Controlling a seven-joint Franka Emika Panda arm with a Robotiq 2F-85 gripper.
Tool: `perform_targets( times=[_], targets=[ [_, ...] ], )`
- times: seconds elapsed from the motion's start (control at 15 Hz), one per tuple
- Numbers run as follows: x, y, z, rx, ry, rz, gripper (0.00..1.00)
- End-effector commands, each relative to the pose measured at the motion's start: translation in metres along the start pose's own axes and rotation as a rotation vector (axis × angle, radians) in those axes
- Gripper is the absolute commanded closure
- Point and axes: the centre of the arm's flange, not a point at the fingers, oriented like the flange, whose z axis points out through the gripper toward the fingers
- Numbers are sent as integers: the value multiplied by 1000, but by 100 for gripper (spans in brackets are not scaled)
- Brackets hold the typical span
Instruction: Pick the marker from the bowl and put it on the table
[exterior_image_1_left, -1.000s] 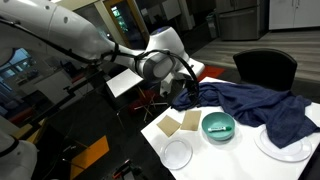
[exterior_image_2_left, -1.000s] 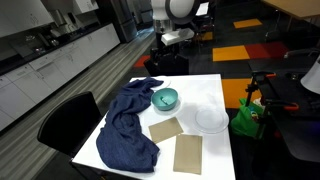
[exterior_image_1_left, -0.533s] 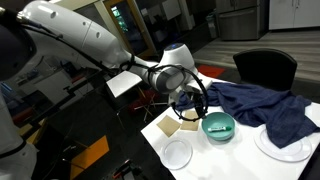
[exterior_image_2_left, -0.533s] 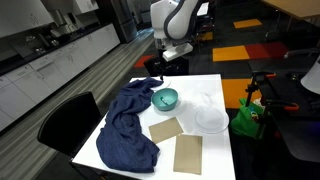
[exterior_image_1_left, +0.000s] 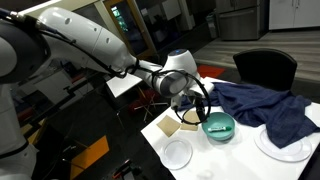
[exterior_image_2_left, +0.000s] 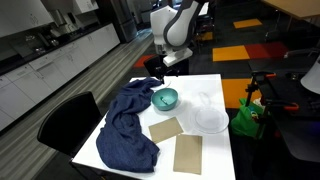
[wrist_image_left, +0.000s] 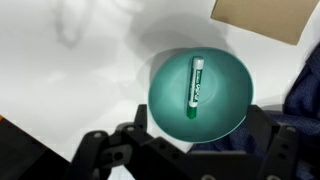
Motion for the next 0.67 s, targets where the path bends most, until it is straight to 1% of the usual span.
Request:
perform_targets(
  times=[0.0,0.07,0.2,0.4,0.6],
  targets=[
    [0,0,0,0,1,0,0],
    [6,-2,1,-14,-20,36,0],
    [16,-4,8,-10,-26,58,0],
    [37,-14,26,10,-41,67,0],
    [44,-23,44,8,-58,77,0]
  ],
)
